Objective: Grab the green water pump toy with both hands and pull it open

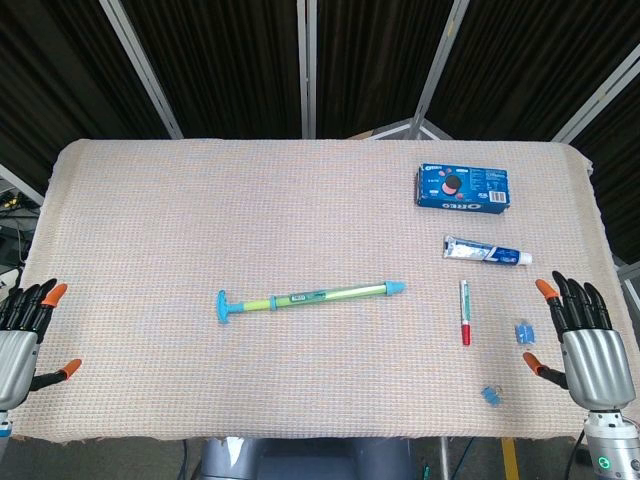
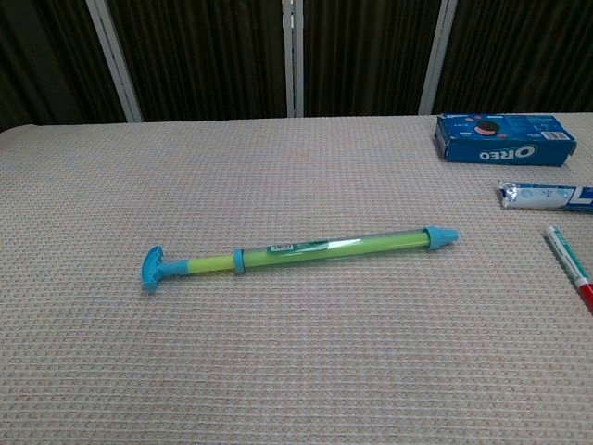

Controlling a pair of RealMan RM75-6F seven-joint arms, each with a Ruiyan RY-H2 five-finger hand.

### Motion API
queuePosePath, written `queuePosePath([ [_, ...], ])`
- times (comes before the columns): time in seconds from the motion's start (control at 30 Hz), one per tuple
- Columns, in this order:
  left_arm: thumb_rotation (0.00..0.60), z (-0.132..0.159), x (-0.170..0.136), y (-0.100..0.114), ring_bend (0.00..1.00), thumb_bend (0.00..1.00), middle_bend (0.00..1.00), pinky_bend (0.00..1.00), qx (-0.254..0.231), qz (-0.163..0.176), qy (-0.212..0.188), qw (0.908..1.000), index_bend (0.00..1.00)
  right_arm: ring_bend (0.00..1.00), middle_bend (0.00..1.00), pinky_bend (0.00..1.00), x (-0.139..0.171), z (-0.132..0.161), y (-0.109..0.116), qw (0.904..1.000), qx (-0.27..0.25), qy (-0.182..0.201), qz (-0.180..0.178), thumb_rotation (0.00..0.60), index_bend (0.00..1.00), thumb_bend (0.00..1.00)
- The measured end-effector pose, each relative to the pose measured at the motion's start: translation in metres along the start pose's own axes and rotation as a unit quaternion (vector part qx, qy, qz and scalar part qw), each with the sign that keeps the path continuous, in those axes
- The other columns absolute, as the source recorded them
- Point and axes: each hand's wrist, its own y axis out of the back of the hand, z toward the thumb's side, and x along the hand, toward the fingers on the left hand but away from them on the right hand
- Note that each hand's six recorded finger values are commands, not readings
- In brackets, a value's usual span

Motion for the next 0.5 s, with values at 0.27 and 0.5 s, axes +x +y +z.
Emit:
queuePosePath([
  [0.27,0.600,-0.002,-0.001,0.000,0.00,0.00,0.00,0.00,-0.001,-0.003,0.005,1.0000,0.00,0.00,0.00,0.00,0.001,-0.002,-0.007,0.9999,0.004,0.000,0.015,0.600,0.00,0.00],
  [0.5,0.600,0.001,0.004,-0.003,0.00,0.00,0.00,0.00,0.003,-0.006,0.003,1.0000,0.00,0.58,0.62,0.28,-0.010,-0.006,-0.023,0.9990,0.016,-0.002,0.042,0.600,0.00,0.00],
])
